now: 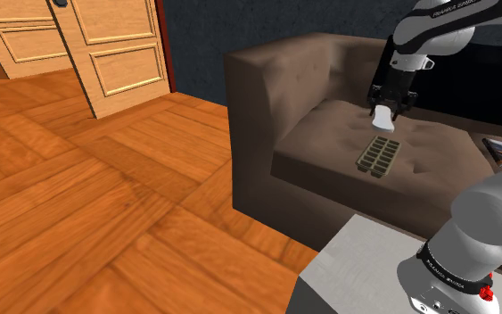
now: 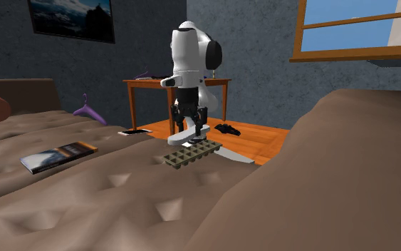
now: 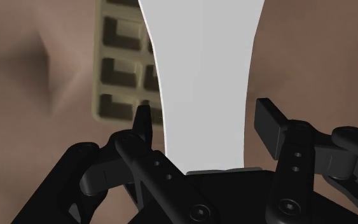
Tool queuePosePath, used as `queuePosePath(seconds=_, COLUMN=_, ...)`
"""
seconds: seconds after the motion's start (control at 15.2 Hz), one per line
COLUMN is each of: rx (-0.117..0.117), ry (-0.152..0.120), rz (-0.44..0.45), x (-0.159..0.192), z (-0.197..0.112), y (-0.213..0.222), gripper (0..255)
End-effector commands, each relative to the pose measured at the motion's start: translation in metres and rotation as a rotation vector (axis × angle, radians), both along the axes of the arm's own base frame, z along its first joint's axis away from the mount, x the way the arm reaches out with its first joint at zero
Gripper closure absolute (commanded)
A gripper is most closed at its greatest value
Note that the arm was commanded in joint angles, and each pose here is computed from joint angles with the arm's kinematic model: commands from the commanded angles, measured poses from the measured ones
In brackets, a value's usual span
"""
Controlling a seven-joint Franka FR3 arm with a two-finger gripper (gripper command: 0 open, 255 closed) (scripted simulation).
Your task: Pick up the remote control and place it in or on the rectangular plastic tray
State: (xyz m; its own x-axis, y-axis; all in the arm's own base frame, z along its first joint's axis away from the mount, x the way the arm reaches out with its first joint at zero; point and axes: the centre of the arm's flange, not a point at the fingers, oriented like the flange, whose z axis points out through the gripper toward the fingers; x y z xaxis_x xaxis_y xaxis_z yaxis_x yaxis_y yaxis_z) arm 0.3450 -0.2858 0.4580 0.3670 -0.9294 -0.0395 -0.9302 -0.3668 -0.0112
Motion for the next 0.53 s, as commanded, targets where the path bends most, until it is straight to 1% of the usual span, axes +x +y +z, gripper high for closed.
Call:
queuePosePath(seconds=0.0, rx=-0.001, ry=-0.001, rz=0.000, x=-0.019, z=-0.001, y=0.019, gripper=255)
queuePosePath(seconds=0.26, rx=-0.001, ry=-0.001, rz=0.000, x=-0.057, z=0.001, y=0.060, gripper=255)
queuePosePath(seconds=0.46, rx=-0.001, ry=-0.001, rz=0.000, x=-0.057, z=-0.015, y=0.060, gripper=255)
